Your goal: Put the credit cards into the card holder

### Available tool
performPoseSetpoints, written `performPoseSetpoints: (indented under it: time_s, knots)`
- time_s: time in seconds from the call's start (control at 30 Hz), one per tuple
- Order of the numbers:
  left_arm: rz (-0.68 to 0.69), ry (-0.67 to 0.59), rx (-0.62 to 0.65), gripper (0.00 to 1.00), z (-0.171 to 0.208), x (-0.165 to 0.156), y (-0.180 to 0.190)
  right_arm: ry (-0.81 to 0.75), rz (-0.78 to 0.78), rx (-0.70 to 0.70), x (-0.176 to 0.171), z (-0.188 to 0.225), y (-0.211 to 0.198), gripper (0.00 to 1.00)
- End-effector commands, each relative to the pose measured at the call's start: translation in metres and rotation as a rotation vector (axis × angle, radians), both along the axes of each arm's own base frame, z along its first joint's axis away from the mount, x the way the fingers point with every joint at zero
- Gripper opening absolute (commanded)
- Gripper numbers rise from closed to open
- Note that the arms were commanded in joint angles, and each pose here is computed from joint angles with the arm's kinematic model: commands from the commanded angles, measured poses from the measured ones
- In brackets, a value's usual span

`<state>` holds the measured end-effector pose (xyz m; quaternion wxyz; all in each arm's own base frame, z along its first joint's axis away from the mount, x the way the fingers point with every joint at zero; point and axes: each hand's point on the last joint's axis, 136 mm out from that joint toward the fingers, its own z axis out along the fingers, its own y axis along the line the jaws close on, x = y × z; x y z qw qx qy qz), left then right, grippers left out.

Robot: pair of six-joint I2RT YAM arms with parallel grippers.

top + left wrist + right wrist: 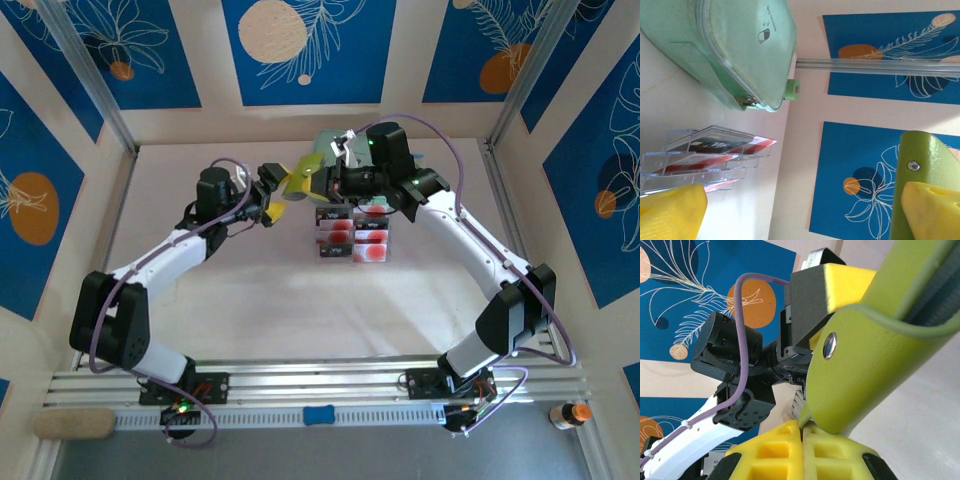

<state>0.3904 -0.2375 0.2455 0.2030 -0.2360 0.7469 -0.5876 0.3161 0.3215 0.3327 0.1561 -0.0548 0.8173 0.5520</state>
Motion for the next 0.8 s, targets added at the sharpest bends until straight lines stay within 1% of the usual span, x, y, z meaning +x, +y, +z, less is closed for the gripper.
performPoseSetpoints:
  time_s: [0.0, 0.37, 0.77]
  knots:
    - [0.025, -0.107, -0.067, 1.00, 0.038, -0.002, 0.010, -0.015, 0.032, 0.029, -0.007, 0.011, 0.005, 0.00]
    - [0.063, -0.124, -0.055, 1.00, 0.042, -0.003, 0.027, -0.010, 0.044, 0.046, -0.007, 0.012, 0.012, 0.00]
    - [0.020, -0.159, -0.100, 1.00, 0.051, 0.002, 0.019, -0.005, 0.121, 0.067, -0.015, 0.012, 0.041, 0.00]
